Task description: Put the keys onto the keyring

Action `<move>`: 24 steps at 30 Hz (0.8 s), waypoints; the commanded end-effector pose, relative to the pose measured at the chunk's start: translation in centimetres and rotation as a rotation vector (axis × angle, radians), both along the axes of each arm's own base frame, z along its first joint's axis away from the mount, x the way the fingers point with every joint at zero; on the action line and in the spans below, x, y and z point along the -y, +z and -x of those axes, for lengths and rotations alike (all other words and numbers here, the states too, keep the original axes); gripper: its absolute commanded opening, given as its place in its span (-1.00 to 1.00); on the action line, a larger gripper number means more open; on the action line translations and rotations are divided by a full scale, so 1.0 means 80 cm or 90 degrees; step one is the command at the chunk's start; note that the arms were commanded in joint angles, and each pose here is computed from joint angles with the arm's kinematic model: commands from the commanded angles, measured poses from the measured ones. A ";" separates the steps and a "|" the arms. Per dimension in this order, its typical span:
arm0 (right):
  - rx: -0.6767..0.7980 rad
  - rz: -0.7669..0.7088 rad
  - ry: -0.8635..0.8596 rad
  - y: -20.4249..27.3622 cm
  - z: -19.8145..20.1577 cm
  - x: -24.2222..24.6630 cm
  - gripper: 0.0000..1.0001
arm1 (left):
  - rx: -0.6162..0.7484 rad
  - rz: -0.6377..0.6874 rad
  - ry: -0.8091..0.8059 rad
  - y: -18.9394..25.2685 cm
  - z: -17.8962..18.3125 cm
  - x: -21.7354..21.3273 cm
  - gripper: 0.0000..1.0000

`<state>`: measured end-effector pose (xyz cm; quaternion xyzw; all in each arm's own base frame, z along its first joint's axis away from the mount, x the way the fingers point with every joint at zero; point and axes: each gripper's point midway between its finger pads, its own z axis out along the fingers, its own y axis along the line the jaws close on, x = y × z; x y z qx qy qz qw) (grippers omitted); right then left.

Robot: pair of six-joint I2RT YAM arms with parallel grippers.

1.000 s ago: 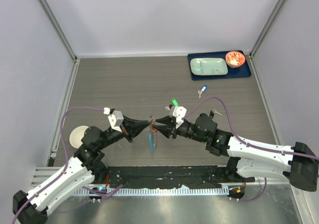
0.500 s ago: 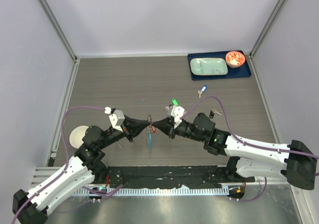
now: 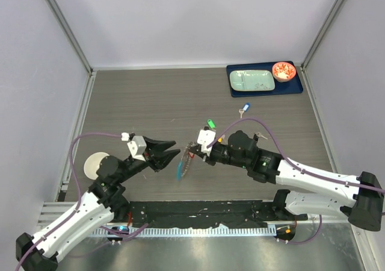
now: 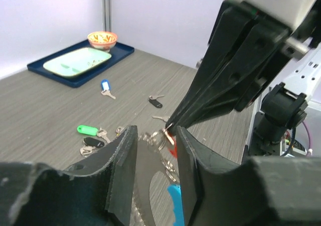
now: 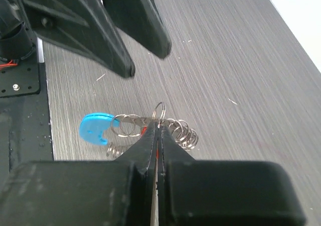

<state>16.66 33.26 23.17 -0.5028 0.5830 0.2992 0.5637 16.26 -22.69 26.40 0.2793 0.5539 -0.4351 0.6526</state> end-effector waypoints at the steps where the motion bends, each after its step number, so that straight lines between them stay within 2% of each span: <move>1: 0.076 0.019 0.008 0.051 -0.008 0.004 -0.99 | 0.035 -0.003 0.006 -0.004 -0.008 0.004 -0.14; 9: 0.075 0.182 0.053 0.031 -0.004 0.016 -0.99 | 0.140 -0.062 -0.029 -0.020 -0.002 0.015 -0.03; 12: 0.080 0.206 0.068 0.030 -0.003 0.017 -0.99 | 0.181 -0.082 -0.044 -0.022 0.001 0.019 0.03; 17: 0.083 0.232 0.090 0.025 -0.003 0.010 -0.99 | 0.152 -0.121 -0.096 -0.046 0.004 0.034 0.05; 24: 0.068 0.289 0.119 0.004 -0.002 0.009 -0.99 | 0.186 -0.144 -0.087 -0.043 0.002 0.031 0.07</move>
